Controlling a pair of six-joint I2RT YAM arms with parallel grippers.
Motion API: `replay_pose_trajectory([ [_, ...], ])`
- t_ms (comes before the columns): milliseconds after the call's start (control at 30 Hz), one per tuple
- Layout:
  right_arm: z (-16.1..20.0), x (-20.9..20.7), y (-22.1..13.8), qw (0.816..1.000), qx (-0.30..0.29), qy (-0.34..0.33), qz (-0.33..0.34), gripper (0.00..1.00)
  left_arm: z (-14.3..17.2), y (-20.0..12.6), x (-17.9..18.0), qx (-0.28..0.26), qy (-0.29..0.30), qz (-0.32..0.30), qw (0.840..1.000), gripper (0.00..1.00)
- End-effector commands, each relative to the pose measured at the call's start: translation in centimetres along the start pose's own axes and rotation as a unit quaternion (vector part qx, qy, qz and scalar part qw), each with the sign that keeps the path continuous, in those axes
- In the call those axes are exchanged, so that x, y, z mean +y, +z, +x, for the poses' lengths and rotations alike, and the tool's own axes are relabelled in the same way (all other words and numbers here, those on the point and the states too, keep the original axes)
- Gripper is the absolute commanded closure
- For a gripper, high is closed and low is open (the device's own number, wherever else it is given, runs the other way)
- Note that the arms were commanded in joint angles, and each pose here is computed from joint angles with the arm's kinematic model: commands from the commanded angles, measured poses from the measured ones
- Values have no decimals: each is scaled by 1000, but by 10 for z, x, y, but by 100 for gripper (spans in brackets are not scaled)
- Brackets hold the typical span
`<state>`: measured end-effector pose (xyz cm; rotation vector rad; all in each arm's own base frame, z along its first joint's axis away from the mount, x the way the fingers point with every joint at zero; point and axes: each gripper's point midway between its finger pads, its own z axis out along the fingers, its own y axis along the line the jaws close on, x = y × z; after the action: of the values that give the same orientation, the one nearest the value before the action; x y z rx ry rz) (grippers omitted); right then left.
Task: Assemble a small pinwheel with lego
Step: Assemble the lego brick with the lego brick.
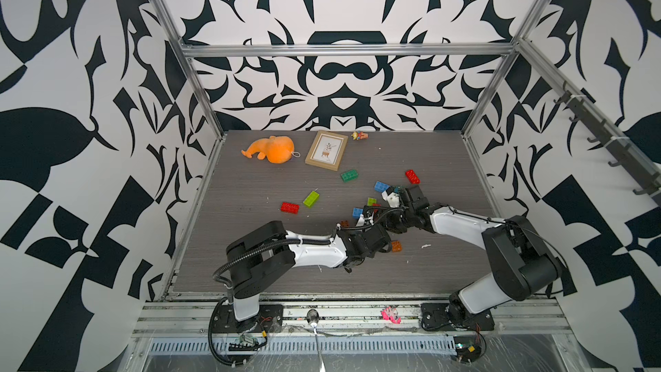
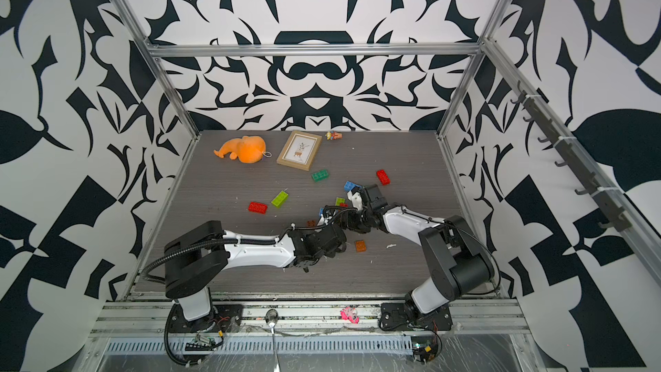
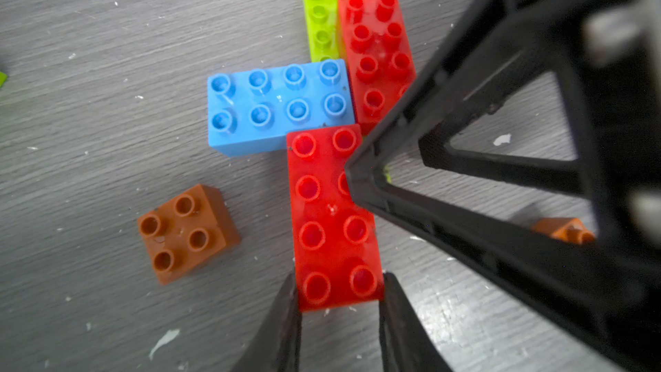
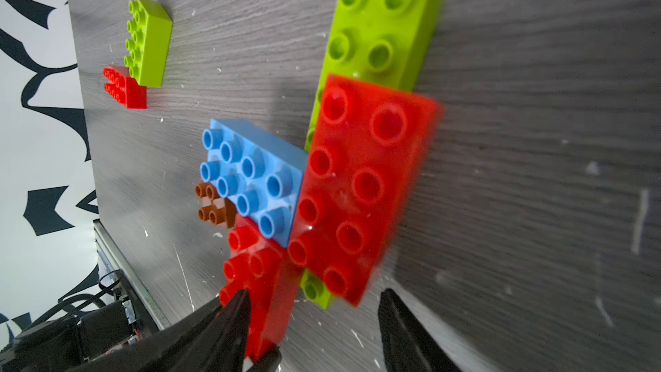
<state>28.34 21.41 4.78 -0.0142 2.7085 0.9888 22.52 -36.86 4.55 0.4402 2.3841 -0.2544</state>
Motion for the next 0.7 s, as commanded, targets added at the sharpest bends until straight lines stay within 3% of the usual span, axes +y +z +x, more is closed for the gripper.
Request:
replay_pose_trajectory([
  [0, -16, 2, -1, 1000, -19, -12, 17, 41, 3, 4, 0, 13, 5, -5, 1000, 81],
  [667, 3, -39, -4, 994, -5, -5, 110, 46, -1, 8, 3, 20, 8, -11, 1000, 80],
])
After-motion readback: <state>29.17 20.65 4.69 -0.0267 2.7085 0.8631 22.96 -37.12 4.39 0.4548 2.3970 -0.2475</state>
